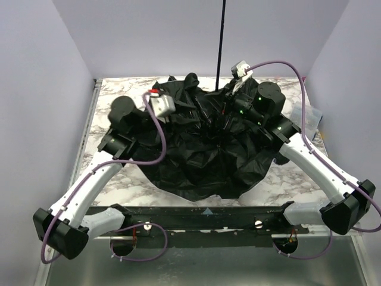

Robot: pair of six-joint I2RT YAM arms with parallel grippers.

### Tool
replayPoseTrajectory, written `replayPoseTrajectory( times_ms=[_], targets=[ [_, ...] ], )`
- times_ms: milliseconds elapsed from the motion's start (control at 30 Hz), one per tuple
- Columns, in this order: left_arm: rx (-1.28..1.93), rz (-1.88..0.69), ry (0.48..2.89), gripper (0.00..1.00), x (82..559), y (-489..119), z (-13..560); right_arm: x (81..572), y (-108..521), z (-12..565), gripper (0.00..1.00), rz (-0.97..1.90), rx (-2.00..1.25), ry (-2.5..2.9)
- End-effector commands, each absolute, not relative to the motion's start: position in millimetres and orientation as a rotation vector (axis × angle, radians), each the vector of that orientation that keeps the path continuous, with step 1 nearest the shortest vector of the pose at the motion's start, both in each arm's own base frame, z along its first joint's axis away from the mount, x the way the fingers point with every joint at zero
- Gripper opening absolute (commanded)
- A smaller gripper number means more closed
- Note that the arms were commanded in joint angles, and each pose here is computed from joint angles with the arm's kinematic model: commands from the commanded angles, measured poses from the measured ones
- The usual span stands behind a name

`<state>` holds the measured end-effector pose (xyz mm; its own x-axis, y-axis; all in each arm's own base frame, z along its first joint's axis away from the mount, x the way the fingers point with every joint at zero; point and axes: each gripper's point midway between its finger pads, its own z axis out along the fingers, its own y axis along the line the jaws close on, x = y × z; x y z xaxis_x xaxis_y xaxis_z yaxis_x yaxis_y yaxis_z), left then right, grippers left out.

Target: Open the umbrella

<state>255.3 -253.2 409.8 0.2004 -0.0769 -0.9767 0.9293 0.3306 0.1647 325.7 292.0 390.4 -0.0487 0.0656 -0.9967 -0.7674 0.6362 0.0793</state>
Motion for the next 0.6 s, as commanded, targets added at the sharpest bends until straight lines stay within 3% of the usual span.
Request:
replayPoseTrajectory(
  times_ms=[0,133,267,433,567],
  targets=[
    [1.207,-0.788,1.063,0.44,250,-293,375,332,294,430,0.0,0.778,-0.548,1.357],
    [1.298,-0.832,1.046,0.42,242,-326,361,335,298,428,0.0,0.798,-0.543,1.362],
    [1.484,-0.951,0.987,0.42,197,-344,322,342,298,427,0.0,0.781,-0.52,1.366],
    [1.716,-0.922,0.968,0.42,158,-342,251,348,296,434,0.0,0.762,-0.483,1.356],
    [1.81,-0.873,1.06,0.41,154,-328,207,349,294,436,0.0,0.754,-0.474,1.351]
  ],
)
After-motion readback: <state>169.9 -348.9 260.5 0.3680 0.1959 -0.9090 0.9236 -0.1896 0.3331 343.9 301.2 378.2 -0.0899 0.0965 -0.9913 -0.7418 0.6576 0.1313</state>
